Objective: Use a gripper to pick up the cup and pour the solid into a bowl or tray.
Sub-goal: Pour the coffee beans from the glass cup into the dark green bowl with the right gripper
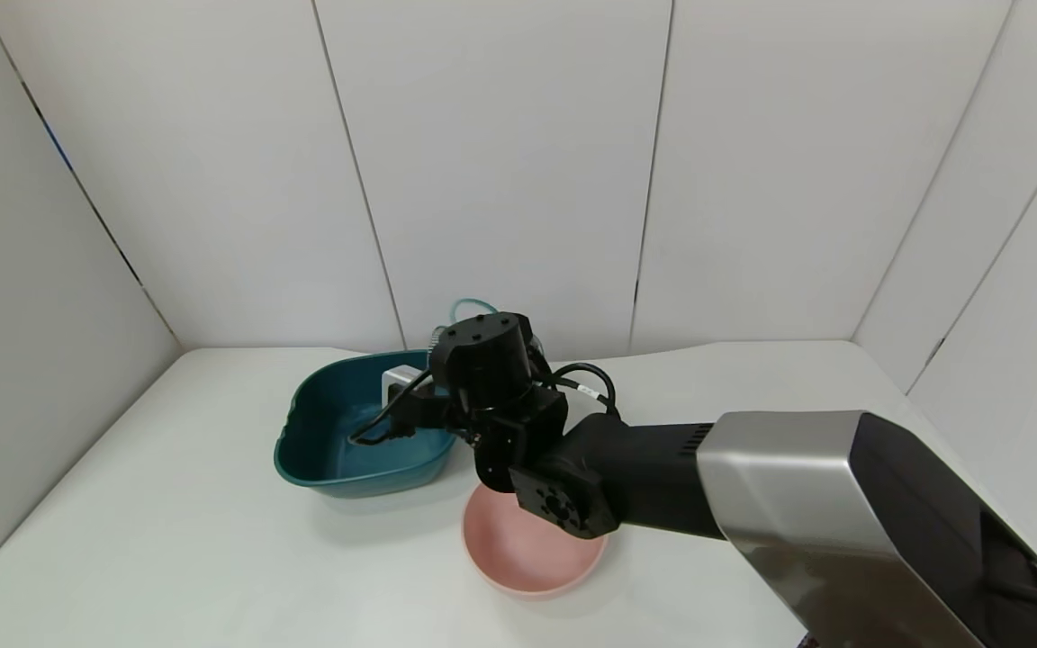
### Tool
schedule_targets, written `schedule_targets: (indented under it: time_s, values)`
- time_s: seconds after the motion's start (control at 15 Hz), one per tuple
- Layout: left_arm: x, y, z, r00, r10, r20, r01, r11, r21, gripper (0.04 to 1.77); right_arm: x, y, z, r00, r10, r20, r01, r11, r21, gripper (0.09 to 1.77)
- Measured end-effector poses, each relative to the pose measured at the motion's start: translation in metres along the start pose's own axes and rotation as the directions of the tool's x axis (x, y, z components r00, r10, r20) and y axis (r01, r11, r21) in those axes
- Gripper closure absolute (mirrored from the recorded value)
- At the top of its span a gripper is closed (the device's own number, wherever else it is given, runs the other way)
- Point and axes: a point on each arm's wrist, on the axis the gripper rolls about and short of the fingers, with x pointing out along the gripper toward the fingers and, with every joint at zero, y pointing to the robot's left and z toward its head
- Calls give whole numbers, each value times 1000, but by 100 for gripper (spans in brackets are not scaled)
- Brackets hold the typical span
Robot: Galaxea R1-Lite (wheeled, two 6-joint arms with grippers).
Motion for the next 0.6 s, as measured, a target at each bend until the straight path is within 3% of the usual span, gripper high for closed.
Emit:
schedule_targets:
  time_s: [0.4, 0.6]
  values:
    - [0, 0, 0, 1000, 0, 0, 0, 1000, 0, 9, -1, 15, 7, 1000, 1, -28, -4, 996, -85, 50]
    - [0, 0, 0, 1000, 0, 0, 0, 1000, 0, 9, -3, 16, 11, 999, -35, -34, 30, 988, -149, 50]
